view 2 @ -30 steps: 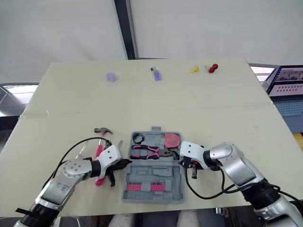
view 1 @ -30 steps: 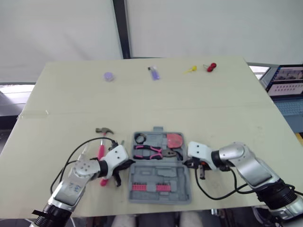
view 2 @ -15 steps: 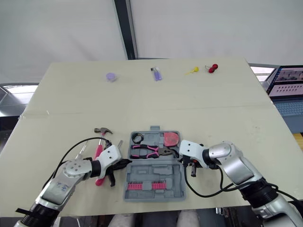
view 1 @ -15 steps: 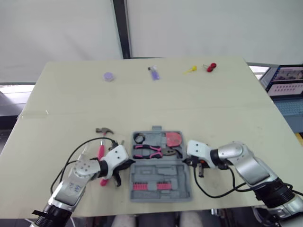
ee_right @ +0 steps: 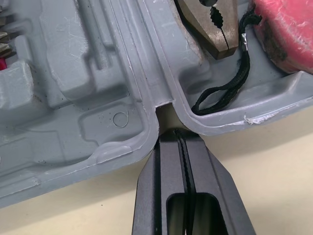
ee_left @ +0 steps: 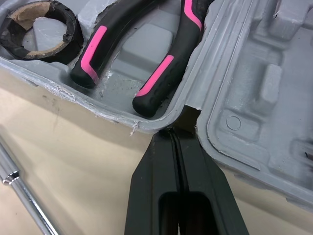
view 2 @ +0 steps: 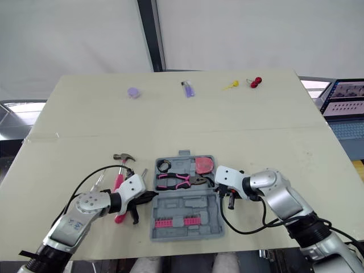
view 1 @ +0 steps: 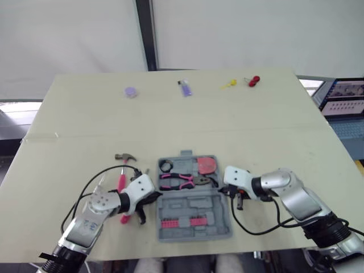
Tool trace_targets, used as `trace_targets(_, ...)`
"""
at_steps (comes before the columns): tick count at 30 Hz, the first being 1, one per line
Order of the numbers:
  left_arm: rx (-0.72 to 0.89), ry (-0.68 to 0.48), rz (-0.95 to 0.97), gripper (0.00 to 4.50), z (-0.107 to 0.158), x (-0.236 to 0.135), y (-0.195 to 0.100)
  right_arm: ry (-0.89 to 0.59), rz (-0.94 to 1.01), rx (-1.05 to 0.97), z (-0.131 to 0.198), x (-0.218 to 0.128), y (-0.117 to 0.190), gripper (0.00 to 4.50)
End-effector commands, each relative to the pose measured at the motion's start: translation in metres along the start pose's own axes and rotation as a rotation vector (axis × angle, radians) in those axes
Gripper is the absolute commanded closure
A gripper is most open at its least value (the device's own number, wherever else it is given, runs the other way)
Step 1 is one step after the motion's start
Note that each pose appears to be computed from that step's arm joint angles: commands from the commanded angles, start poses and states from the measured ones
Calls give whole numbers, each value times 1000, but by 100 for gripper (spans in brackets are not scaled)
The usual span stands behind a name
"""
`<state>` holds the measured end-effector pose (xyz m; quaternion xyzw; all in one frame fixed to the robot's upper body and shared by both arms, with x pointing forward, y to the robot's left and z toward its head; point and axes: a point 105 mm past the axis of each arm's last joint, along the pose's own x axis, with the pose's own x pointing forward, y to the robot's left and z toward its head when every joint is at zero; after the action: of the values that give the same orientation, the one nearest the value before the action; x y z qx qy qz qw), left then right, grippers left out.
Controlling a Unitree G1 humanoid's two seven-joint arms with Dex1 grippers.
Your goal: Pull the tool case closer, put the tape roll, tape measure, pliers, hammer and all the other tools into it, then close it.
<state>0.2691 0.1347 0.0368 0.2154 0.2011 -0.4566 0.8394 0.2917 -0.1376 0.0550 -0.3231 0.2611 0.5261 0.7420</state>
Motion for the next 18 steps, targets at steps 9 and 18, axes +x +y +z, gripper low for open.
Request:
trace_targets(9,31,-37,-22,445,12,6,-6,-53,18,-37,15,1,6,449)
trace_targets(18,33,-35,-24,445,12,6,-5,-51,30,-31,16,2,9,449)
